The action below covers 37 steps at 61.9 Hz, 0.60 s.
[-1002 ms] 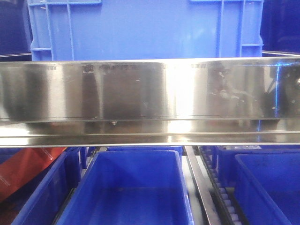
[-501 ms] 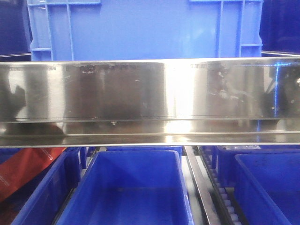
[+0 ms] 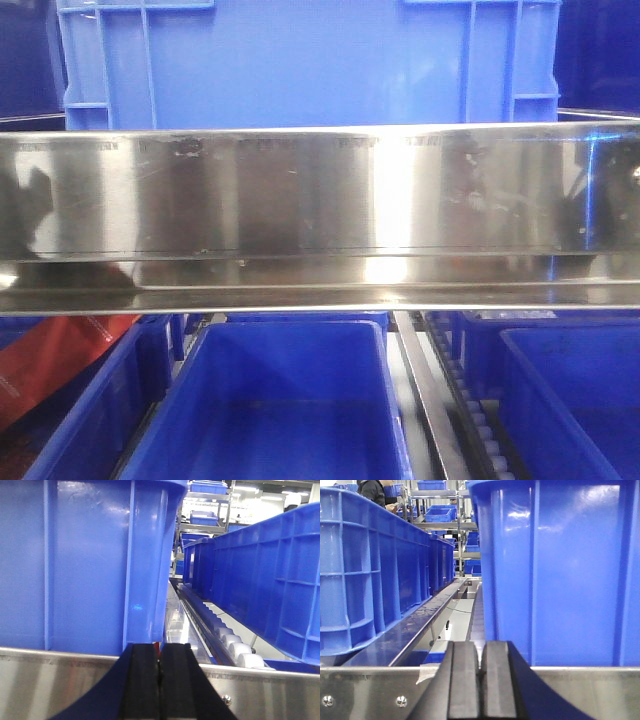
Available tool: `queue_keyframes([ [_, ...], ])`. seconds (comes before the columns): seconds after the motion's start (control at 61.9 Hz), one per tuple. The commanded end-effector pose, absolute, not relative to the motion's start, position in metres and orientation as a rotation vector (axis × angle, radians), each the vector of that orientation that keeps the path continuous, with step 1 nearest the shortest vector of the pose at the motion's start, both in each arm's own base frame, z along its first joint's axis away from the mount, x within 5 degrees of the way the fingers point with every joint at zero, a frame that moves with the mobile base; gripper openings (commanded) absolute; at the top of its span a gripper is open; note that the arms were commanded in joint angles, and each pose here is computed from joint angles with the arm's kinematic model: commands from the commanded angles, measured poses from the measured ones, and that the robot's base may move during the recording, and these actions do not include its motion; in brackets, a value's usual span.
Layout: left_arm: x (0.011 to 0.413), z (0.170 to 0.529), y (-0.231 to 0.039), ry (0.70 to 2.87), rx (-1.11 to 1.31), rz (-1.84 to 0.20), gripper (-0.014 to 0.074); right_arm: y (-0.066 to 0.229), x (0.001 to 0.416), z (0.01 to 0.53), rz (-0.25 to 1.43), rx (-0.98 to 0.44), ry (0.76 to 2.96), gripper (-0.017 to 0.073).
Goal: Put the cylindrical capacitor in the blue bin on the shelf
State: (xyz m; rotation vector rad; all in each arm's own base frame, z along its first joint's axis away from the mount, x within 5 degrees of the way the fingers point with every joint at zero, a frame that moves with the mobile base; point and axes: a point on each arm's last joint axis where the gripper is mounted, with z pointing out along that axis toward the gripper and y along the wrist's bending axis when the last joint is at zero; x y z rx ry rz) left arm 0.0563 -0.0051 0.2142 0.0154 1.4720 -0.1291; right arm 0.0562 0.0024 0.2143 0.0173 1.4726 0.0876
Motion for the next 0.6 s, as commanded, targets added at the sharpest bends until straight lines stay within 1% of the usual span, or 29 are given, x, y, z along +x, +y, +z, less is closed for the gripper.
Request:
queue_keyframes([
  [0.0,0.0555,0.217,-0.005,1.442,0.018,-0.126,-0.0111,0.002,0.0558,0.2163,0.07,0.01,1.45,-0.0162],
  [0.582,0.0555,0.217,-0.005,1.442,0.018,-0.126,-0.0111,0.002,0.0558,0.2163,0.07,0.01,1.45,-0.0162],
])
